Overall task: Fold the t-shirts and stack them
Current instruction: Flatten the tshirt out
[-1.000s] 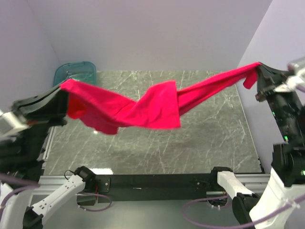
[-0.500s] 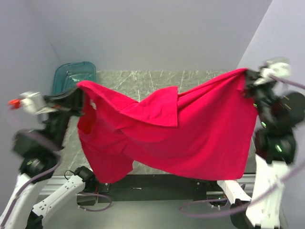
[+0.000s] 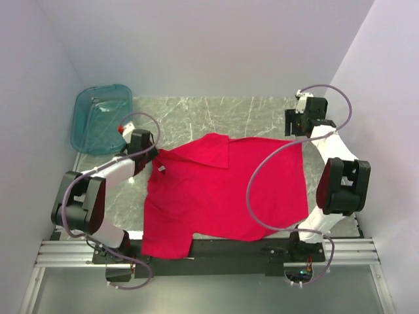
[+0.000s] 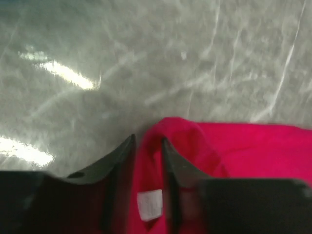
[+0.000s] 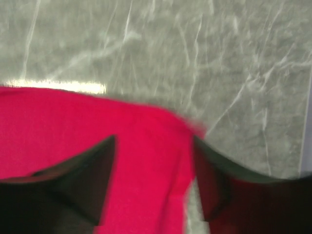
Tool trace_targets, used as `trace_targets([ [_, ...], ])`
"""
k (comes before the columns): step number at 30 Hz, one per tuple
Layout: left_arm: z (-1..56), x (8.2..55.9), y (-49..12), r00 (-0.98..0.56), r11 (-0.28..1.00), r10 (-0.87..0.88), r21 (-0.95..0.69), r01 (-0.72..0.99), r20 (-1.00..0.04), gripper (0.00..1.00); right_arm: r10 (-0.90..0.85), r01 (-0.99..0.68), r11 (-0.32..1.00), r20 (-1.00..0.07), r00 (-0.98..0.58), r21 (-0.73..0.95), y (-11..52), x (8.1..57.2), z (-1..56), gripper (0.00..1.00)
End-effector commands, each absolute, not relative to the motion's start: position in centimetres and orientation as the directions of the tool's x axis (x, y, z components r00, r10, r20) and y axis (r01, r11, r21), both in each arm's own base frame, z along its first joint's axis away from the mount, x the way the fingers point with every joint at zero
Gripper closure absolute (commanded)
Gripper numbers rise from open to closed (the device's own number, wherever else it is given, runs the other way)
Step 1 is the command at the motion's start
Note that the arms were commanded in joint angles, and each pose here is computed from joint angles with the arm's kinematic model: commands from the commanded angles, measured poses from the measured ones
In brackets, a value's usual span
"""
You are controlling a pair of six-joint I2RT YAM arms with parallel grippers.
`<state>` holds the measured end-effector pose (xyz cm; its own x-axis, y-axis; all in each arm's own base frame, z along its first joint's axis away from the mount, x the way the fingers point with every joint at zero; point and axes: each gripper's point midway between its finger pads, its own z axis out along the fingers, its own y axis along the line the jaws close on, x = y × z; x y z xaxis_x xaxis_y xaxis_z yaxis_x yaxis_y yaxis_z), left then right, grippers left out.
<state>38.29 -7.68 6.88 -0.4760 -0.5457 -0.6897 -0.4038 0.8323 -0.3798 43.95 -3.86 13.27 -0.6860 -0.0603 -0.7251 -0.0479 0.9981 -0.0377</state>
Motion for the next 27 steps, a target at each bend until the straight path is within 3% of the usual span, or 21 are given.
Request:
trace_targets([
  [1,18.0,43.5,-8.8,-0.259,0.749,-0.66,-0.591,-0.3,-0.705,0.49,-0.049,0.024,0.997,-0.843,-0.536,-0.073,-5.0,45.7,21.7,0.24],
  [2,20.2,44.0,-8.8,-0.241,0.776,-0.629,-0.574,-0.261,-0.739,0.24,-0.072,0.006,0.996,-0.85,-0.522,-0.088,-4.9,45.3,22.2,0.17],
  [4,23.0,43.8,-8.7,-0.221,0.8,-0.599,-0.565,-0.2,-0.77,0.01,-0.111,-0.066,0.994,-0.858,-0.501,-0.09,-3.9,43.8,22.7,0.15],
  [8,26.2,42.1,-9.6,-0.221,0.846,-0.527,-0.531,-0.045,-0.82,0.01,-0.304,-0.462,0.884,-0.835,-0.459,-0.068,1.6,38.6,20.7,0.14],
  [9,26.5,41.4,-10.7,-0.257,0.845,-0.51,-0.534,0.029,-0.821,0.02,-0.304,-0.581,0.814,-0.835,-0.458,0.023,4.3,36.3,20.2,0.14],
  [10,26.7,40.7,-11.2,-0.27,0.853,-0.48,-0.517,0.079,-0.834,0.08,-0.368,-0.657,0.754,-0.83,-0.419,-0.002,5.0,35.0,19.9,0.15],
  [15,22.3,36.1,-14.9,-0.539,0.824,-0.336,-0.519,0.229,-0.772,0.17,-0.418,-0.68,0.725,-0.715,-0.561,0.11,4.9,30.1,15.7,0.18],
  [19,17.2,31.7,-16.1,-0.662,0.808,-0.259,-0.533,0.25,-0.703,0.21,-0.51,-0.617,0.787,-0.537,-0.672,0.025,0.4,28.1,10.8,0.2],
  [23,14.9,30.8,-18.2,-0.711,0.794,-0.221,-0.547,0.267,-0.668,0.27,-0.479,-0.582,0.811,-0.496,-0.724,0.065,-1.1,27.5,8.9,0.24],
  [27,14.6,32.7,-21.9,-0.706,0.821,-0.068,-0.442,0.362,-0.704,0.28,-0.406,-0.572,0.803,-0.552,-0.729,0.165,0.7,27.7,9.4,0.27],
])
